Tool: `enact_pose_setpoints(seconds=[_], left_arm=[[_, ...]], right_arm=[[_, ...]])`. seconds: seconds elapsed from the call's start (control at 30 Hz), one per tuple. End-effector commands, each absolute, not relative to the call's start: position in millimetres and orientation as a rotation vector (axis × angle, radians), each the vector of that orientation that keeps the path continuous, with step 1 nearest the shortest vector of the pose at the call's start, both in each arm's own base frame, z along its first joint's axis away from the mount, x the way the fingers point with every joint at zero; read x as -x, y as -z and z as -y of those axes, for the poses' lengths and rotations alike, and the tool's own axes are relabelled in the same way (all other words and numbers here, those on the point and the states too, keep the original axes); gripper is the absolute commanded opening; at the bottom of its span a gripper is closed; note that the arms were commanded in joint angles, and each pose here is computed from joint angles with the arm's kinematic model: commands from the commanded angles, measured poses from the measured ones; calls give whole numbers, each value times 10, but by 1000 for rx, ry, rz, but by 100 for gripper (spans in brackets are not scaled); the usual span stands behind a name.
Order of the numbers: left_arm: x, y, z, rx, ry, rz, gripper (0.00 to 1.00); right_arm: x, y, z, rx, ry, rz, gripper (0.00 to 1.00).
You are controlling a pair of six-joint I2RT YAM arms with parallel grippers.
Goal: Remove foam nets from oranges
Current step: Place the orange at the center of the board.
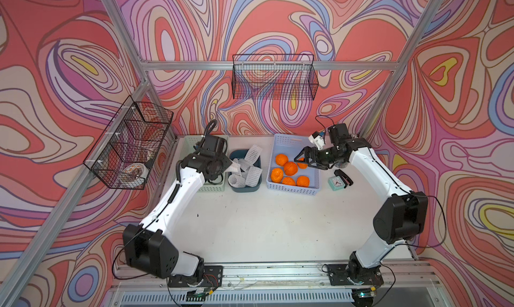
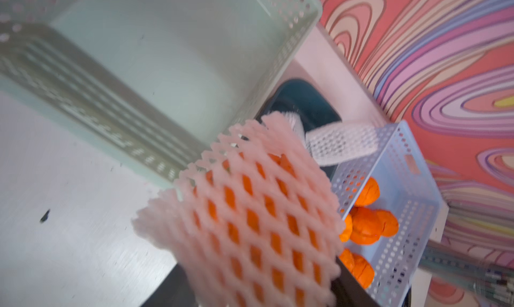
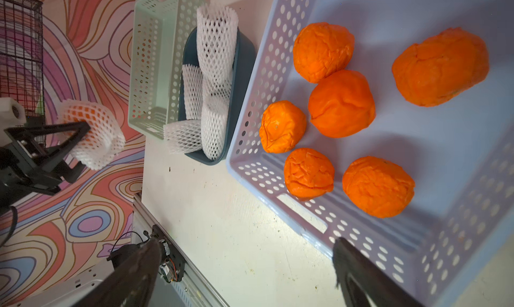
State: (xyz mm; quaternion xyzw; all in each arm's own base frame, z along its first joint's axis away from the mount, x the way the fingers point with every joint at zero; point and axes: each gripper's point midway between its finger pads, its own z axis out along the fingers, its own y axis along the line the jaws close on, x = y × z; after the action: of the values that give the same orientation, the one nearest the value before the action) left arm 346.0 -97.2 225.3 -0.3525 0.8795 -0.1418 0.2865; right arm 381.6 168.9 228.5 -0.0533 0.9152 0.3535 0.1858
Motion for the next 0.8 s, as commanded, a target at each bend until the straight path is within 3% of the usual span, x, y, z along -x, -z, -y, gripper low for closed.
enact_pose_setpoints(seconds=[0.0, 0.13, 0.27, 0.53, 0.77], left_arm=[[-2900, -2069, 1045, 1014, 300, -2426, 59], [-2342, -1743, 1286, 1061, 278, -2485, 59], [-2034, -1308, 1573, 1142, 327, -2520, 59], [-2016, -763, 2061, 1147, 317, -2628, 61], [-2032, -492, 2266, 1151, 293, -2690, 76]], right_arm=[[-3688, -2342, -1716, 200, -1028, -2543, 98], [-3543, -2301, -1710, 205, -1045, -2549, 98], [-3432, -2327, -1758, 192, -1102, -2540, 98], [-3364, -2311, -1724, 183, -1062, -2573, 98], [-3330, -2238, -1701, 161, -1052, -2606, 98]])
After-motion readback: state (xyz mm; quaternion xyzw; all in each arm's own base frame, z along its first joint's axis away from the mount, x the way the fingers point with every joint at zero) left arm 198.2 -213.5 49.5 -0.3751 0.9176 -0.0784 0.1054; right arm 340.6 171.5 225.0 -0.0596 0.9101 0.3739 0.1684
